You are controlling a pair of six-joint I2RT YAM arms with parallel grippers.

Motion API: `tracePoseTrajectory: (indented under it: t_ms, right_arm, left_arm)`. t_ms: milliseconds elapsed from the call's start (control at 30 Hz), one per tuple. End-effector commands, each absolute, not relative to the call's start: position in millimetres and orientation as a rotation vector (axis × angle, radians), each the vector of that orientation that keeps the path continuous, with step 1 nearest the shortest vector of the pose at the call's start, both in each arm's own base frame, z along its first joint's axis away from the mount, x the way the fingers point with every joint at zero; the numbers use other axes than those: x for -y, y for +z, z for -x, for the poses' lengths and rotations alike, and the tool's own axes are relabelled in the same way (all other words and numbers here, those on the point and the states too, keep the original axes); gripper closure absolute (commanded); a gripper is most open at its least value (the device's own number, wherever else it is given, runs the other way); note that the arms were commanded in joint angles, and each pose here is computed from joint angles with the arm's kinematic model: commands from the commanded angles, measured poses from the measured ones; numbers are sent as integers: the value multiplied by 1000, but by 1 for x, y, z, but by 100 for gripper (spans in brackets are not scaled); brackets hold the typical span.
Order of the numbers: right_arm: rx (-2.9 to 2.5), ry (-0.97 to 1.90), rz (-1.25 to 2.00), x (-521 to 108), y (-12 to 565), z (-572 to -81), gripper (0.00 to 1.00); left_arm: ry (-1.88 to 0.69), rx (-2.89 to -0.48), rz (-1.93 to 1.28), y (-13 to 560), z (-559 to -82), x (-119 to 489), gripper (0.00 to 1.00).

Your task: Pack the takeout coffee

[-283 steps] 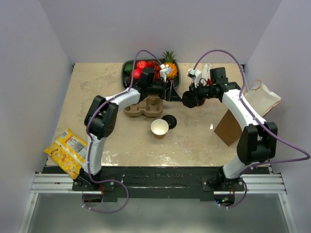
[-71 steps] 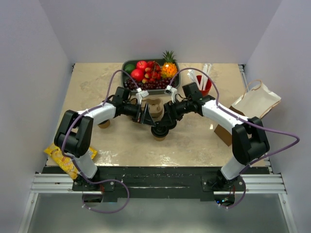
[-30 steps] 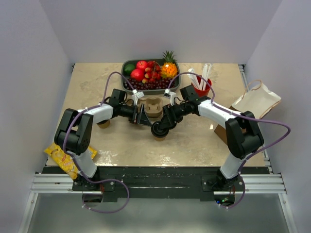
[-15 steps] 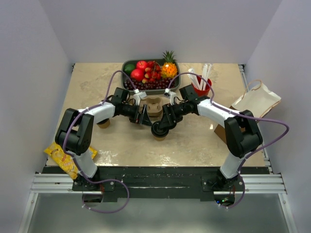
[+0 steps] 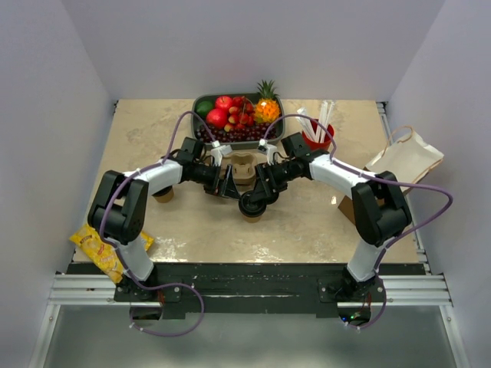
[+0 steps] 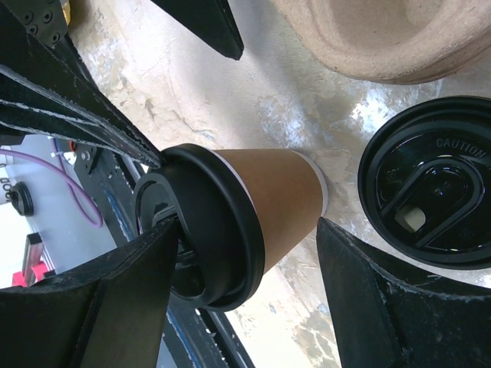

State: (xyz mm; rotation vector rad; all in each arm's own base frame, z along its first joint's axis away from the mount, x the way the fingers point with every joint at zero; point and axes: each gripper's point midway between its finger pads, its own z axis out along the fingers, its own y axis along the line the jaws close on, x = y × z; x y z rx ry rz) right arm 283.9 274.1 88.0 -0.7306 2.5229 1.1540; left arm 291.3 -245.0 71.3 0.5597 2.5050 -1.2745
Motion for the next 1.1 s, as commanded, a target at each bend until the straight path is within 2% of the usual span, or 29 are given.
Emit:
tracePoseTrajectory:
  t_ms: [0, 500, 633, 800, 1067]
  right_arm:
    - [-2668, 861, 693, -245, 38, -295, 27]
    - [-2775, 961, 538, -232, 10, -288, 31]
    - [-2640, 1092, 635, -248, 36, -293, 30]
    - [-2427, 1289, 743, -271, 86, -297, 22]
    - [-2316, 1454, 723, -281, 115, -299, 18]
  left_arm:
    - [-859, -2784, -448, -4, -291, 201, 12]
    - [-884, -2783, -444, -4, -288, 205, 13]
    - [-994, -2650, -499, 26, -297, 219, 12]
    - [-1097, -2498, -536, 62, -304, 229, 10]
    - [-1185, -2397, -590, 90, -303, 235, 8]
